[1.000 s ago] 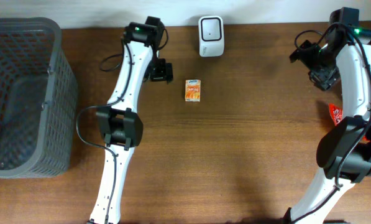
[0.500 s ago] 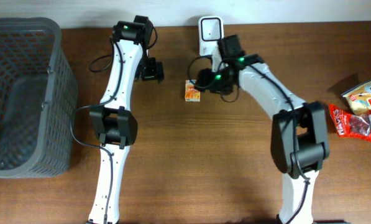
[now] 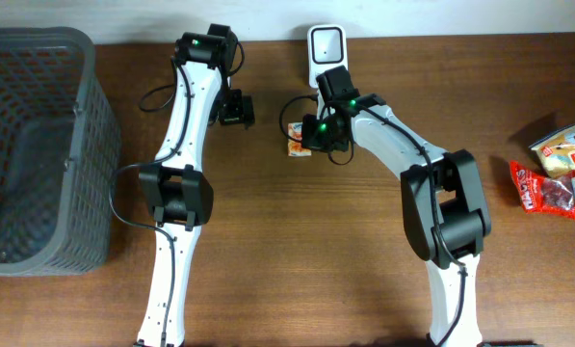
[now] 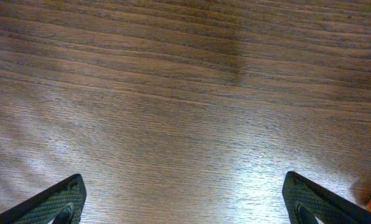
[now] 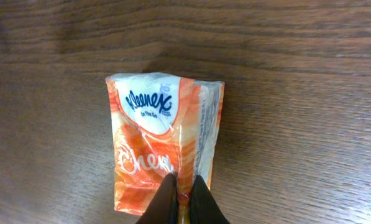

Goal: Scan the item barcode
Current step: 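Lift the orange box and hold it at the scanner with the right gripper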

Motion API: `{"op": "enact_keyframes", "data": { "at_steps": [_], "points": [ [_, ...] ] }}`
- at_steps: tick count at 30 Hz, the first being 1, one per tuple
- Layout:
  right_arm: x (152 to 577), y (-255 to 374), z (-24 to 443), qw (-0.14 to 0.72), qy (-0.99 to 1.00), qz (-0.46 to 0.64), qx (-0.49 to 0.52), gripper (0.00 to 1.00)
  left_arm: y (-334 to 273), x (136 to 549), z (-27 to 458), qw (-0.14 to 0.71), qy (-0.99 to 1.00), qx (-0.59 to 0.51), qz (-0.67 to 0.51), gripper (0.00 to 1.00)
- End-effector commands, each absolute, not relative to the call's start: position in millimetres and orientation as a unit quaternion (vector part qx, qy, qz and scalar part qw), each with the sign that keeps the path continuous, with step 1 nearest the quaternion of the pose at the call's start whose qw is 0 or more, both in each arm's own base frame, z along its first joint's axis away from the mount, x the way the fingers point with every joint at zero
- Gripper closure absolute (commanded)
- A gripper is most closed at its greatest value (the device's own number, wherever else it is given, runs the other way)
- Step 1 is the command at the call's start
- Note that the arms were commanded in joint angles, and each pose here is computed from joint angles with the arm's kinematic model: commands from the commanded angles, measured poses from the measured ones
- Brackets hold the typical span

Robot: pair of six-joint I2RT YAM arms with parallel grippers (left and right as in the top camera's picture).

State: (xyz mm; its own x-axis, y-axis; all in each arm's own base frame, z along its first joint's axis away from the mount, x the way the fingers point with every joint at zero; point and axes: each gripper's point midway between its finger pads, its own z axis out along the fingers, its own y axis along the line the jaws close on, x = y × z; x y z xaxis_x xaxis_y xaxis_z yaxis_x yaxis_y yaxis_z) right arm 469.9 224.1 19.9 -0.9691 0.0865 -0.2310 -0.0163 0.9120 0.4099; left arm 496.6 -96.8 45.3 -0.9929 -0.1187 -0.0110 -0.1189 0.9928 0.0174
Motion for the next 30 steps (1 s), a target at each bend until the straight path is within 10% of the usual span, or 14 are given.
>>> {"op": "enact_keyframes", "data": {
  "at_steps": [1, 12, 30],
  "points": [
    [465, 228, 19, 0.091, 0.959, 0.266, 0.022, 0.96, -91, 501, 53, 0.018, 0.998, -0.064, 0.013, 0.01],
    [471, 147, 163, 0.082, 0.712, 0.697, -0.040, 0.96, -91, 501, 53, 0.018, 0.998, -0.065, 0.013, 0.01],
    [469, 138, 161, 0.090, 0.712, 0.695, -0.035, 0.96, -92, 501, 53, 0.019, 0.998, -0.064, 0.012, 0.01]
  ]
}}
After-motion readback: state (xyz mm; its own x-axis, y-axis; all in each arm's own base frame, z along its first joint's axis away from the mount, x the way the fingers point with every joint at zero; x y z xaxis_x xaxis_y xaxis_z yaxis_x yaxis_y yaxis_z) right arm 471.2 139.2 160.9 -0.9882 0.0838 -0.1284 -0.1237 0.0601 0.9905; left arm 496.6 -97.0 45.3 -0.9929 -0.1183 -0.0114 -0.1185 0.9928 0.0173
